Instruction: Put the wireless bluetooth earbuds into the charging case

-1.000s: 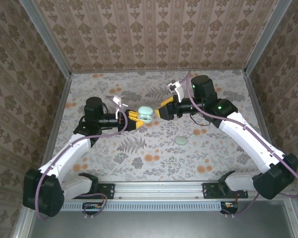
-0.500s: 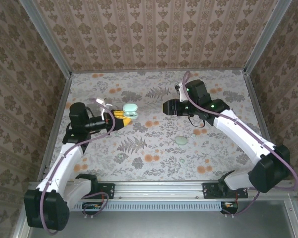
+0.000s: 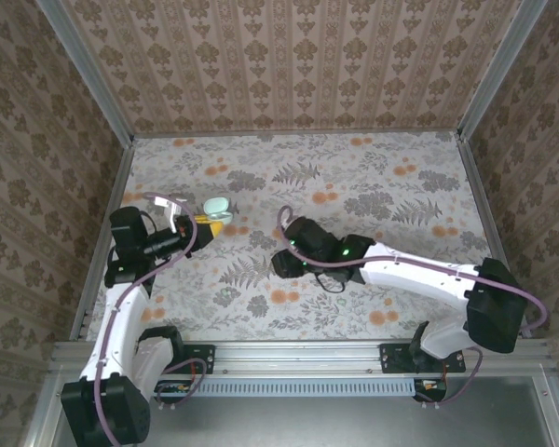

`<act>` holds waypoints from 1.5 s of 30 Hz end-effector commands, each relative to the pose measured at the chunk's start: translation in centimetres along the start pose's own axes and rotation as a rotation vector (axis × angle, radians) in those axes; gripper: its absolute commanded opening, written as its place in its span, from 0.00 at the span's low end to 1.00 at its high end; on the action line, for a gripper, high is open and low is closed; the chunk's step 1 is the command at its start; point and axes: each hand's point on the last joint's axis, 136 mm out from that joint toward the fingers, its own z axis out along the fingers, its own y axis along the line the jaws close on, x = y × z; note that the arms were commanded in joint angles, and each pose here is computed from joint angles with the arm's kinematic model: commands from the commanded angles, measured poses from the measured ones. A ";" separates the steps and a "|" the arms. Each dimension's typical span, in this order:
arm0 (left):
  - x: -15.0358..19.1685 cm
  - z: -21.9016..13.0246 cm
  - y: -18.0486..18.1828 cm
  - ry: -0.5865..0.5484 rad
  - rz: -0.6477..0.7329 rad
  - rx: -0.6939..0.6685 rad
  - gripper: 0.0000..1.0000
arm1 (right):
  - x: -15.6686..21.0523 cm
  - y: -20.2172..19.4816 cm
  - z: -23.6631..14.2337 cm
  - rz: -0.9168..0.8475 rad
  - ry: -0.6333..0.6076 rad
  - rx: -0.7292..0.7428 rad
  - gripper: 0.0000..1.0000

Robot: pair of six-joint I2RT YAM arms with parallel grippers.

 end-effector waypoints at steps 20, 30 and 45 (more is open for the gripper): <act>-2.4 -0.1 5.7 -0.014 -0.103 -0.160 0.13 | 3.5 10.9 11.5 -0.315 0.243 0.077 0.37; -1.8 -0.1 8.4 -0.026 -0.148 -0.203 0.14 | 3.9 10.8 14.1 -0.399 0.317 0.137 0.37; -1.6 0.0 9.1 -0.032 -0.154 -0.193 0.14 | 4.6 9.9 16.4 -0.499 0.385 0.183 0.38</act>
